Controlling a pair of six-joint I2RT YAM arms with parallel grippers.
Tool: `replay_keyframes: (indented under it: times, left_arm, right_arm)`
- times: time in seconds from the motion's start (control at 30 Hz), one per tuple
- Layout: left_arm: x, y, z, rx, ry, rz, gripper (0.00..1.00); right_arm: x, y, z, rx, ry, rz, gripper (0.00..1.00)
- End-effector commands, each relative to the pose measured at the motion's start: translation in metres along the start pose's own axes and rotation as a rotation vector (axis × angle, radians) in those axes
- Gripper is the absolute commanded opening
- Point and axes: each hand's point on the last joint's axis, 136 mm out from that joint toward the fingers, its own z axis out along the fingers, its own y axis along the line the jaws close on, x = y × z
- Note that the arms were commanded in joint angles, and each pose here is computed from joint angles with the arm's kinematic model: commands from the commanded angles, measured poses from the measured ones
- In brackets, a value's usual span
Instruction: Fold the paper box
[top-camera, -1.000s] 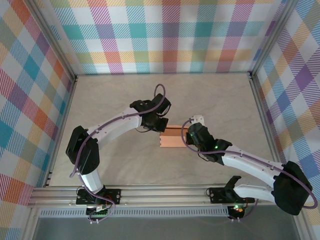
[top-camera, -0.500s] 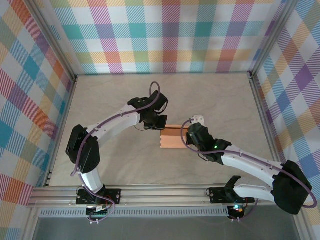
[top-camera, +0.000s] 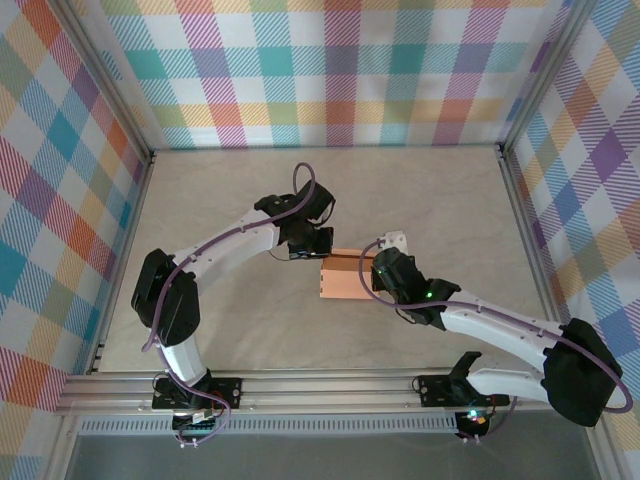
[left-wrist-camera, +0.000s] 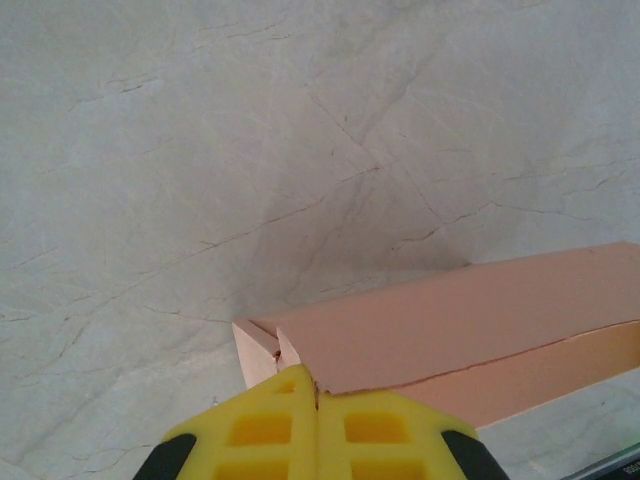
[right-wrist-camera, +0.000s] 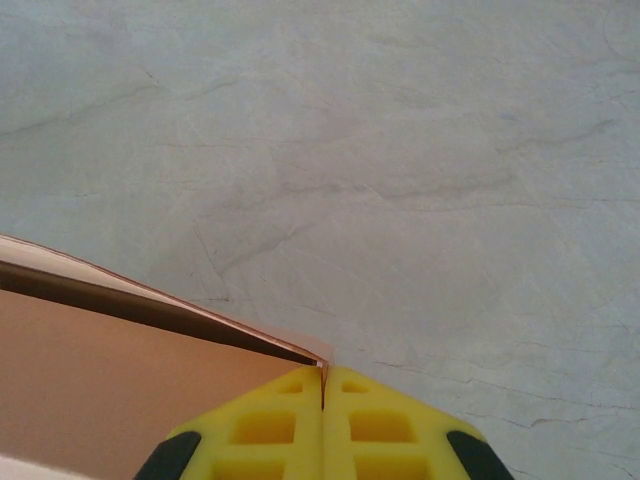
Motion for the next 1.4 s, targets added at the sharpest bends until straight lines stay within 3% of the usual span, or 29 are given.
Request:
replay_keyframes:
  times: [0.0,0.53,0.83,1.37]
  left_arm:
    - [-0.017,-0.046,-0.009,0.202,-0.041,0.002,0.00]
    - [-0.021,-0.056,-0.010,0.298,-0.032,-0.070,0.00]
    - [-0.008,-0.044,-0.008,0.285,-0.060,0.063,0.00]
    - [0.013,-0.039,-0.007,0.218,-0.207,0.236,0.00]
  right_arm:
    - [-0.006,0.032,-0.006,-0.126,-0.004,-0.036,0.00]
    - [-0.012,0.035,-0.009,-0.118,-0.049,-0.073,0.00]
    - [-0.012,0.031,-0.011,-0.121,-0.074,-0.036,0.00]
    - [-0.018,0.032,-0.020,-0.169,-0.174,-0.002,0.00]
